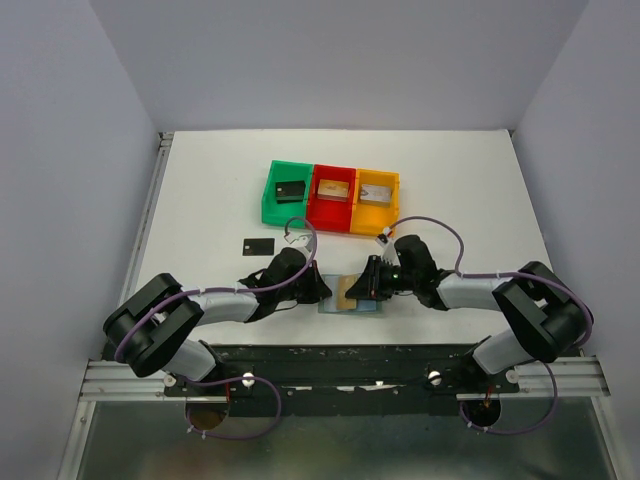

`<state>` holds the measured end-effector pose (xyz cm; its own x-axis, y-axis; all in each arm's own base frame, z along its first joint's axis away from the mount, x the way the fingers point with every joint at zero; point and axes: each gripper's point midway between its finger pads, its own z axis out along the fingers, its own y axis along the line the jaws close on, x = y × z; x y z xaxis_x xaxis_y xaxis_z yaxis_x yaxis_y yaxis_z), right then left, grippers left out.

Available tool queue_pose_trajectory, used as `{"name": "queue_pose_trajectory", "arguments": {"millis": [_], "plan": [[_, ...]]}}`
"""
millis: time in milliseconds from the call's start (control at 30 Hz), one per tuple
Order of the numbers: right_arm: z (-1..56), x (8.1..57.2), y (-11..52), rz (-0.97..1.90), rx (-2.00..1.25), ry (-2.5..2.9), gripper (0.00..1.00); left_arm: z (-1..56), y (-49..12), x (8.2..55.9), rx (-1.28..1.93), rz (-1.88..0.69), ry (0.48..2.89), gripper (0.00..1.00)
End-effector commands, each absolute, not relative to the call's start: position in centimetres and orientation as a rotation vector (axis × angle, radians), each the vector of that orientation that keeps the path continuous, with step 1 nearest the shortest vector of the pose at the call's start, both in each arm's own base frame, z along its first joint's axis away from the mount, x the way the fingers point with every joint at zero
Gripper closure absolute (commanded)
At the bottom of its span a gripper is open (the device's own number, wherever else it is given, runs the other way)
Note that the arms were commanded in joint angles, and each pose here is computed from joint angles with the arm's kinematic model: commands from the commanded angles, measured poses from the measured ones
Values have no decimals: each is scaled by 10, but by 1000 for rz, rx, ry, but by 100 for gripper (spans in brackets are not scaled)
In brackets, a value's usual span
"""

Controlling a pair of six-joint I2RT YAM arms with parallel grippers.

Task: Take the credit cards out of the card holder
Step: Remove the credit card from the card holder.

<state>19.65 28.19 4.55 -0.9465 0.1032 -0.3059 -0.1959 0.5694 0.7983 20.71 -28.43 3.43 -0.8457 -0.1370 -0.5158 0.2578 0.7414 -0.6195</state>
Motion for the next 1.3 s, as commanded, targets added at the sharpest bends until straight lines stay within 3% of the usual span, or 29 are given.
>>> {"name": "queue_pose_trajectory", "arguments": {"millis": [0, 233, 600, 1067, 1267], "plan": [[53, 204, 282, 1295, -90, 2460, 71, -2, -256, 189, 79, -804, 2527, 100], [52, 207, 278, 1260, -73, 2462, 76, -2, -255, 188, 78, -802, 2529, 100], [52, 211, 263, 1161, -36, 2459, 100, -2, -256, 189, 78, -802, 2529, 100], [78, 212, 228, 947, -88, 2449, 100, 4, -252, 190, 75, -793, 2508, 100], [101, 212, 210, 825, -188, 2402, 100, 34, -262, 200, 151, -820, 2434, 100]]}}
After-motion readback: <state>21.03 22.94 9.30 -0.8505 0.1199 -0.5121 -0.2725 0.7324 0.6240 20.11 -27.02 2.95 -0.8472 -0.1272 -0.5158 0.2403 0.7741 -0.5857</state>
